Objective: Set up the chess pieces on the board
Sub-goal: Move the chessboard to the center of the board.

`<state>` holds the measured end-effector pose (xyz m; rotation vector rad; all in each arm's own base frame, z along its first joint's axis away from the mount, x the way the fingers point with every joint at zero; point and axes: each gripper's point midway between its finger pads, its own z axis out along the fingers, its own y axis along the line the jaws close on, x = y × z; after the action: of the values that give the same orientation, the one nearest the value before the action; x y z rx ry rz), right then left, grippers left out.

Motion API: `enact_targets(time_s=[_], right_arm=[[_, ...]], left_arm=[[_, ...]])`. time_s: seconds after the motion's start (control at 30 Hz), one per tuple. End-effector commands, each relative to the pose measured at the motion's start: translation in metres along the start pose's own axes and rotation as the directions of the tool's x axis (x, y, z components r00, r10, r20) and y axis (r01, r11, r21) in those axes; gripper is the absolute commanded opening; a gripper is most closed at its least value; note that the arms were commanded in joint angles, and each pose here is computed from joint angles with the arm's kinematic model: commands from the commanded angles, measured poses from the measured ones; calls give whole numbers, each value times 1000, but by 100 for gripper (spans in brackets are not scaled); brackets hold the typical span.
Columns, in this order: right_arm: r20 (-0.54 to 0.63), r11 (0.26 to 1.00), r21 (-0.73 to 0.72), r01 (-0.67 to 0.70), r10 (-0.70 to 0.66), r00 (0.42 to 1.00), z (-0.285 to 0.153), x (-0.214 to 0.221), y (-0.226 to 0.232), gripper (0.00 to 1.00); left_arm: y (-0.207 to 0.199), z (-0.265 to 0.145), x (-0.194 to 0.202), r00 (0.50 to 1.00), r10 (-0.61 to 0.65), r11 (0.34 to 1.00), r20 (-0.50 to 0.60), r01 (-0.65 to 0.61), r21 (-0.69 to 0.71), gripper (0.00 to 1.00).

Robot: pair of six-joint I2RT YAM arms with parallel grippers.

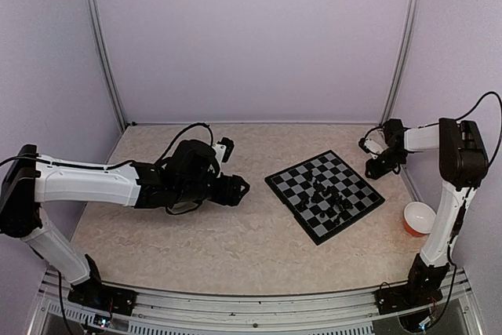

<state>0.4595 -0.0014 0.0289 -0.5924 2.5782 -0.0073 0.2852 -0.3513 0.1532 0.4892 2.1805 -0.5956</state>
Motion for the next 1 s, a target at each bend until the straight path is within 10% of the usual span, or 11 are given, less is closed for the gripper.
enact_targets(time_s=[0.0, 0.97], right_arm=[[-45, 997, -72, 35, -38, 998, -5, 25, 19, 27], [-47, 825, -412, 387, -443, 895, -59, 88, 224, 20]], left_arm=[[-6, -13, -17, 996, -33, 999, 77, 31, 22, 76], [44, -34, -6, 980, -146, 969, 133, 169, -180, 81]])
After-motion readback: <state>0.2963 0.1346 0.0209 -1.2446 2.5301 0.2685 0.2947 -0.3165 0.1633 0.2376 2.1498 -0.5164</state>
